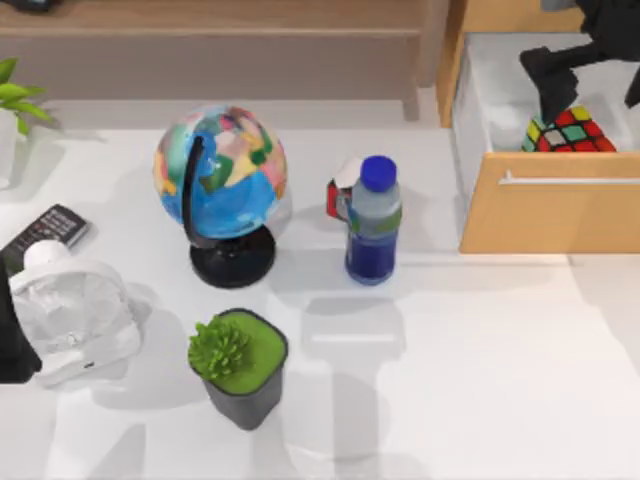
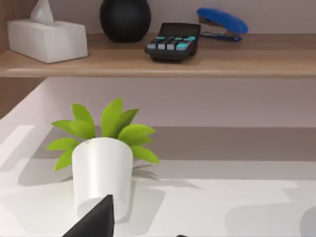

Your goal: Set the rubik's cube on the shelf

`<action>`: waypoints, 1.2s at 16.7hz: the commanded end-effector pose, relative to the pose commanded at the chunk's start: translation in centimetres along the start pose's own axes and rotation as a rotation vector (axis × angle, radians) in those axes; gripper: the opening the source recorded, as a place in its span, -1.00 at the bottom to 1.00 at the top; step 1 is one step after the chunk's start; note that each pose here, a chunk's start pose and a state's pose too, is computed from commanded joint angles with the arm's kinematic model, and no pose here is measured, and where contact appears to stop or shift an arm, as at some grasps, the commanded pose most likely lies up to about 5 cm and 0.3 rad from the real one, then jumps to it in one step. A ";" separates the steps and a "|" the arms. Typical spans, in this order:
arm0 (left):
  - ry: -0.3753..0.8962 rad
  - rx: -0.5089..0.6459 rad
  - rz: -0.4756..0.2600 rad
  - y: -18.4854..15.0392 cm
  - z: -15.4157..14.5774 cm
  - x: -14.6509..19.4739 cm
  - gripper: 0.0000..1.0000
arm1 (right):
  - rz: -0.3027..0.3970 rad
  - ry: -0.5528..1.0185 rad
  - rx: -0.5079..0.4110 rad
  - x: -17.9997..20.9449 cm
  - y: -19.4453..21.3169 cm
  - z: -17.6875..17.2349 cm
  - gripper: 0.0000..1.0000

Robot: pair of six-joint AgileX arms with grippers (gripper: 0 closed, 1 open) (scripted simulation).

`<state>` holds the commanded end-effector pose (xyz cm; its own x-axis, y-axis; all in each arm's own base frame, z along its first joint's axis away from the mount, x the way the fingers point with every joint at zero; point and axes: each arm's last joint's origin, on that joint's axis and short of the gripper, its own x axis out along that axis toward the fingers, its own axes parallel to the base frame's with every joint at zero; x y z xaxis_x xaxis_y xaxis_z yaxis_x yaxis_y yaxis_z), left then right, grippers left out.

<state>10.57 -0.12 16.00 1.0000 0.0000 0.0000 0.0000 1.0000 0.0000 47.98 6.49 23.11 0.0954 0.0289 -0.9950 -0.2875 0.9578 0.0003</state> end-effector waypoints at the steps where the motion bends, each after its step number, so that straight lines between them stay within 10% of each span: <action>1: 0.000 0.000 0.000 0.0 0.0 0.0 1.00 | 0.000 0.000 0.000 0.0 0.0 0.0 1.00; 17: 0.000 0.000 0.000 0.0 0.0 0.0 1.00 | 0.000 0.000 0.000 6.0 0.0 0.4 1.00; 20: 0.000 0.000 0.000 0.0 0.0 0.0 1.00 | 0.000 0.000 0.000 6.0 0.0 0.4 0.55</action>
<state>10.57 -0.12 16.00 1.0000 0.0000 0.0000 0.0000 1.0000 0.0000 48.93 6.78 17.16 0.0954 0.0289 -0.9950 -0.2875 0.9578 0.0003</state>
